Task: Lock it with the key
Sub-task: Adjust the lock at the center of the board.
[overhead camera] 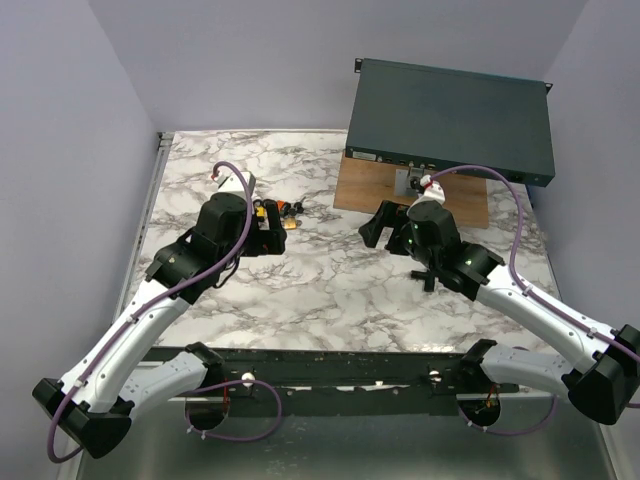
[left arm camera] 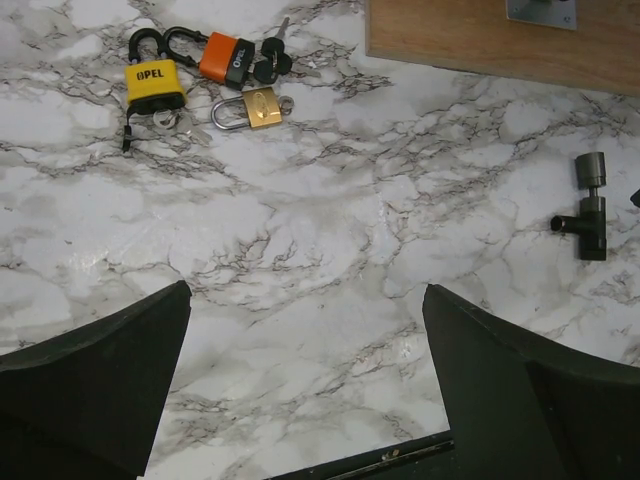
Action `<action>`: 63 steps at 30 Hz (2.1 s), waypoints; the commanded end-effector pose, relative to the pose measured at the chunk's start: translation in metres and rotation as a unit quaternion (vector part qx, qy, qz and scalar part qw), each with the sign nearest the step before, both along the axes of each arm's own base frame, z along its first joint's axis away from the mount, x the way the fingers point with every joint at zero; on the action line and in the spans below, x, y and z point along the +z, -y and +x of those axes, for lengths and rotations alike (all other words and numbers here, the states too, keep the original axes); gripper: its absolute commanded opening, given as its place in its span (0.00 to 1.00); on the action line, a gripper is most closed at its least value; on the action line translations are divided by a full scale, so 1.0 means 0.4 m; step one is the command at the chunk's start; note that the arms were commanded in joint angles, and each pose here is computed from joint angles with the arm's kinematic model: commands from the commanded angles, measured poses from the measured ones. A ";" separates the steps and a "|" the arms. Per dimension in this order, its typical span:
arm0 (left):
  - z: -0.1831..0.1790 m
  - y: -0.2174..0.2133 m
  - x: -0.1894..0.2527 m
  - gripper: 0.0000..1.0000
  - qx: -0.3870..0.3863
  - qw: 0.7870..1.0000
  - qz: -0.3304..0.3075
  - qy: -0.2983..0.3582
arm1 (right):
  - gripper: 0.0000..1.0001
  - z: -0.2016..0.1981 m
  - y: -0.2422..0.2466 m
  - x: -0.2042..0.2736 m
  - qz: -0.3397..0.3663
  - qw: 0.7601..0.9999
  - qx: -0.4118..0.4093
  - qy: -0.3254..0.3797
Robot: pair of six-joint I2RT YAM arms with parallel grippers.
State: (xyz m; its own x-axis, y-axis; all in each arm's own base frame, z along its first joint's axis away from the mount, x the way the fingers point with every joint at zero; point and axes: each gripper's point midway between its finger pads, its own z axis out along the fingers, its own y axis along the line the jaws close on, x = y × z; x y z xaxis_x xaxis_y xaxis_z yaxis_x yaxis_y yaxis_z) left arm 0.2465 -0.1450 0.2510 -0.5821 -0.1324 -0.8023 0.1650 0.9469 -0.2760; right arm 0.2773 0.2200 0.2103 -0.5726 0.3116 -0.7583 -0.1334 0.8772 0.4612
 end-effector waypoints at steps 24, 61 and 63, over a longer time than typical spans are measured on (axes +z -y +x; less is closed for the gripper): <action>0.205 -0.170 -0.153 0.99 0.245 0.965 -0.045 -0.076 | 1.00 0.024 -0.029 -0.065 -0.009 1.000 0.002 -0.015; 0.542 -0.126 -0.395 0.74 0.183 0.937 -0.047 -0.295 | 1.00 0.036 -0.030 0.024 0.024 1.000 -0.009 0.017; 0.583 -0.121 -0.356 0.75 0.171 0.947 -0.069 -0.262 | 1.00 0.040 -0.035 0.025 0.021 1.000 -0.006 0.017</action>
State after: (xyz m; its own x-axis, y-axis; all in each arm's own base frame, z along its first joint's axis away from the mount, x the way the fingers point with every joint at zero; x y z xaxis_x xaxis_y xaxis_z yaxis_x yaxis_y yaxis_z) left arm 0.4554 -0.0896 0.0758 -0.8434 -0.4244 -0.3294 -0.3639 0.9023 -0.2310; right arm 0.2849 0.2235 0.2009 -0.5683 0.3262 -0.7554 -0.1129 0.8785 0.4642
